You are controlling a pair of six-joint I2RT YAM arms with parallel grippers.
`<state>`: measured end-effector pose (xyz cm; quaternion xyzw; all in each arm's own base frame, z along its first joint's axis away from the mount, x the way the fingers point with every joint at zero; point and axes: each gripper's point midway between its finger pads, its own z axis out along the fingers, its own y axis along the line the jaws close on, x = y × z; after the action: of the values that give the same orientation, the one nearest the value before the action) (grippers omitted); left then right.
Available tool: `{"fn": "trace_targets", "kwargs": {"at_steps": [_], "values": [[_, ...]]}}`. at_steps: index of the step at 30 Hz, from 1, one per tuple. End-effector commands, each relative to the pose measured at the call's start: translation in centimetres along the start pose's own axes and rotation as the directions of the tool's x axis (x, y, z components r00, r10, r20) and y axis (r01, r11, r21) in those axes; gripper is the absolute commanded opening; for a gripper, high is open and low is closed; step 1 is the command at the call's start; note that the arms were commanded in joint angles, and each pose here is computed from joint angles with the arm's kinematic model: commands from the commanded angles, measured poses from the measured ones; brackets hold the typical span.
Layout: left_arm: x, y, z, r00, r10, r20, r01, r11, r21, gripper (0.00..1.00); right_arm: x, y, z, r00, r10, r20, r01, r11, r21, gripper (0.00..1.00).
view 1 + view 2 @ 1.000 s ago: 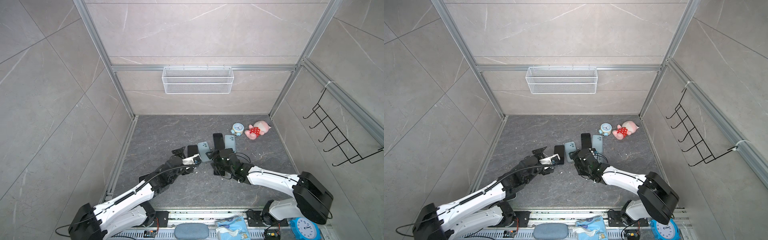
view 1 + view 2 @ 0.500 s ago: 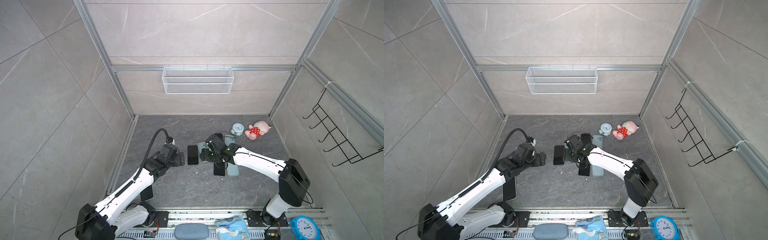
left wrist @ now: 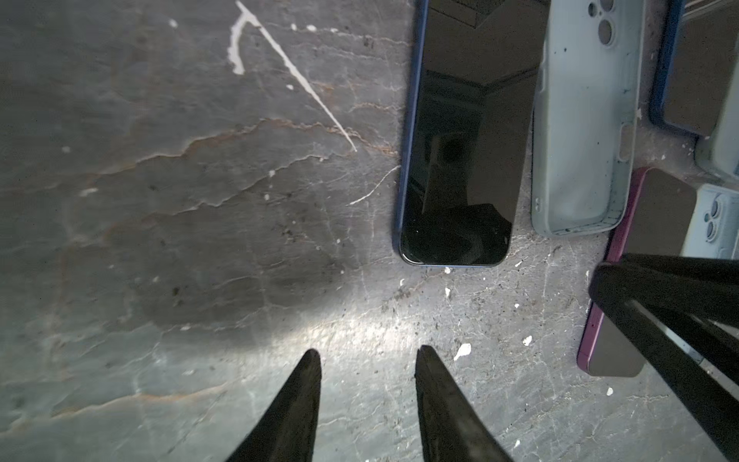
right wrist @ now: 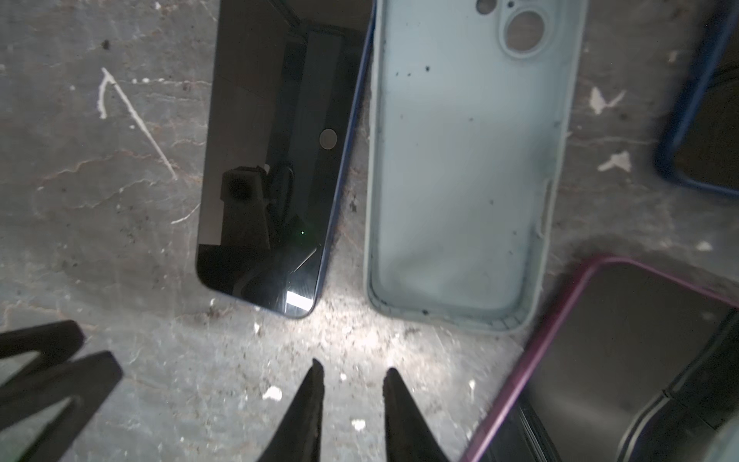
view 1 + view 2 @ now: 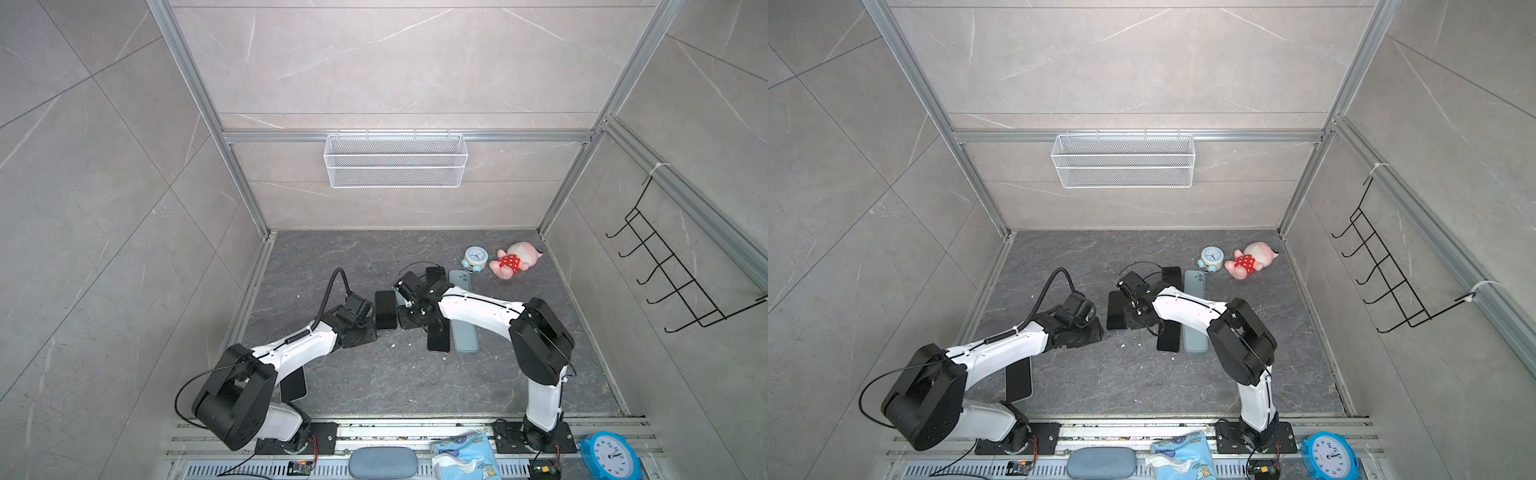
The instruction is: Take the phone out of the phone case
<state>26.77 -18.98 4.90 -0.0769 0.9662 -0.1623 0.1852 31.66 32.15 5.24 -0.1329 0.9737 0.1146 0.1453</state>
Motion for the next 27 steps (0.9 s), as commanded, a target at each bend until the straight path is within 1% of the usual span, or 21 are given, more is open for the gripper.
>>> {"fn": "trace_targets", "kwargs": {"at_steps": [1,4,8,11,13,18,21,27], "values": [[-1.5,-2.7,0.4,1.0,-0.012,0.026,0.01,0.997,0.08,0.36,-0.5,-0.4,1.2,1.0,-0.018,-0.022,0.019,1.0,0.025,0.27],[-1.0,-2.7,1.5,1.0,-0.011,-0.003,0.011,0.998,0.056,0.27,-0.9,-0.5,2.0,0.999,-0.016,-0.028,0.017,0.999,0.029,0.25],[0.1,-2.8,3.1,0.999,-0.007,-0.035,0.008,1.0,0.031,0.23,-1.3,-0.7,2.8,0.999,-0.01,-0.033,0.011,0.999,0.039,0.22],[0.3,-3.2,4.3,0.999,0.02,-0.049,-0.02,1.0,0.001,0.19,-1.4,-1.2,3.5,0.999,0.011,-0.04,-0.009,0.999,0.049,0.19],[0.4,-3.1,4.9,0.998,0.022,-0.053,-0.023,1.0,-0.018,0.16,-1.4,-1.3,3.7,0.999,0.02,-0.043,-0.018,0.998,0.052,0.18],[-0.1,-2.4,5.8,0.998,0.038,-0.042,-0.041,0.995,-0.09,0.13,-1.4,-2.0,4.0,0.998,0.045,-0.04,-0.042,0.997,0.068,0.14],[-0.8,-1.9,6.2,0.998,0.067,-0.023,-0.069,0.986,-0.154,0.11,-1.5,-2.9,4.5,0.994,0.1,-0.037,-0.097,0.993,0.065,0.13],[-2.1,-2.6,6.9,0.992,0.127,-0.006,-0.126,0.977,-0.171,0.09,-2.3,-3.8,5.0,0.987,0.158,-0.015,-0.158,0.987,0.041,0.12]]}}
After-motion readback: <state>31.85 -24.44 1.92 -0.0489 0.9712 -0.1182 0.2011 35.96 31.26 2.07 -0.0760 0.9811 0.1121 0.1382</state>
